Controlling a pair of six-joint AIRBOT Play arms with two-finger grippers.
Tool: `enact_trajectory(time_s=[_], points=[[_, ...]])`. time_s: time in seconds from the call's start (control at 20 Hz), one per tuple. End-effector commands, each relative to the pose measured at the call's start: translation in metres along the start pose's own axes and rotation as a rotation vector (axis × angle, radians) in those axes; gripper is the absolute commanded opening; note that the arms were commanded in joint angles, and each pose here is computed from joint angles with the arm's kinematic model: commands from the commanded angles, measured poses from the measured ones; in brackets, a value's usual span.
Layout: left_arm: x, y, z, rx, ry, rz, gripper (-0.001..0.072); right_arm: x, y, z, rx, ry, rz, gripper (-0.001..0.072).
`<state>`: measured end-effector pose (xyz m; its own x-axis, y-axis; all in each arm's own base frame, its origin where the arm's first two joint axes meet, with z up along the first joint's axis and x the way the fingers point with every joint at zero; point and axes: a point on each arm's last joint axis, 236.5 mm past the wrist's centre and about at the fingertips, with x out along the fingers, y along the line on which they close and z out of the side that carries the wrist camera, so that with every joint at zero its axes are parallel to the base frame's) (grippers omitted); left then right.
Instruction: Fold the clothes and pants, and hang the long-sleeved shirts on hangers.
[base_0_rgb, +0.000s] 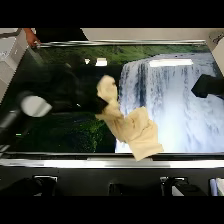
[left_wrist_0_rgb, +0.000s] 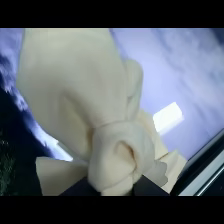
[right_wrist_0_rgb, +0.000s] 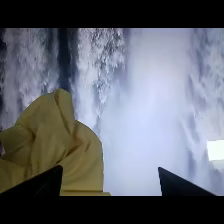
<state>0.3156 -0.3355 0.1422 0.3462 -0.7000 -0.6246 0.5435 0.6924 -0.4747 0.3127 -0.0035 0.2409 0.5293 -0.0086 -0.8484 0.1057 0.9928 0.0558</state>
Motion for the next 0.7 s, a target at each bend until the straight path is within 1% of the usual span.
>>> enact_trajectory(time_s=[0.0,0.1,0.2,0.25,0.3,0.35,0.4,0.45,0.5,0.6,0.65], points=[[0.073,0.043,-0.099,-0.067,0.253,0.076,0.0031,0.016,-0.003,-0.023,0.003,0.099,-0.011,0.0669],[0.078,0.069,-0.115,-0.117,0.313,0.113,0.0031,0.045,-0.004,-0.039,0.003,0.186,-0.021,0.0669],[0.072,0.089,-0.108,-0.18,0.304,0.141,0.0032,0.083,-0.006,-0.058,0.002,0.276,-0.029,0.0669],[0.067,0.097,-0.106,-0.242,0.303,0.153,0.0056,0.102,-0.005,-0.07,0.002,0.324,-0.025,0.0669],[0.061,0.101,-0.106,-0.282,0.321,0.146,0.0402,0.117,-0.004,-0.079,0.003,0.364,-0.022,0.0671],[0.05,0.103,-0.104,-0.305,0.347,0.139,0.0697,0.128,-0.005,-0.088,-0.011,0.407,-0.025,0.0674],[0.033,0.108,-0.099,-0.266,0.375,0.13,0.0711,0.135,-0.007,-0.093,-0.035,0.441,-0.031,0.0688],[0.012,0.118,-0.089,-0.228,0.375,0.137,0.071,0.141,-0.011,-0.095,-0.057,0.463,-0.041,0.0692],[-0.009,0.138,-0.076,-0.229,0.343,0.183,0.0709,0.146,-0.018,-0.099,-0.066,0.494,-0.059,0.0692],[-0.041,0.169,-0.076,-0.301,0.338,0.234,0.0708,0.156,-0.026,-0.121,0.021,0.634,0.004,0.0692],[-0.051,0.176,-0.091,-0.342,0.396,0.221,0.0708,0.159,-0.03,-0.133,0.095,0.704,0.063,0.0692]])
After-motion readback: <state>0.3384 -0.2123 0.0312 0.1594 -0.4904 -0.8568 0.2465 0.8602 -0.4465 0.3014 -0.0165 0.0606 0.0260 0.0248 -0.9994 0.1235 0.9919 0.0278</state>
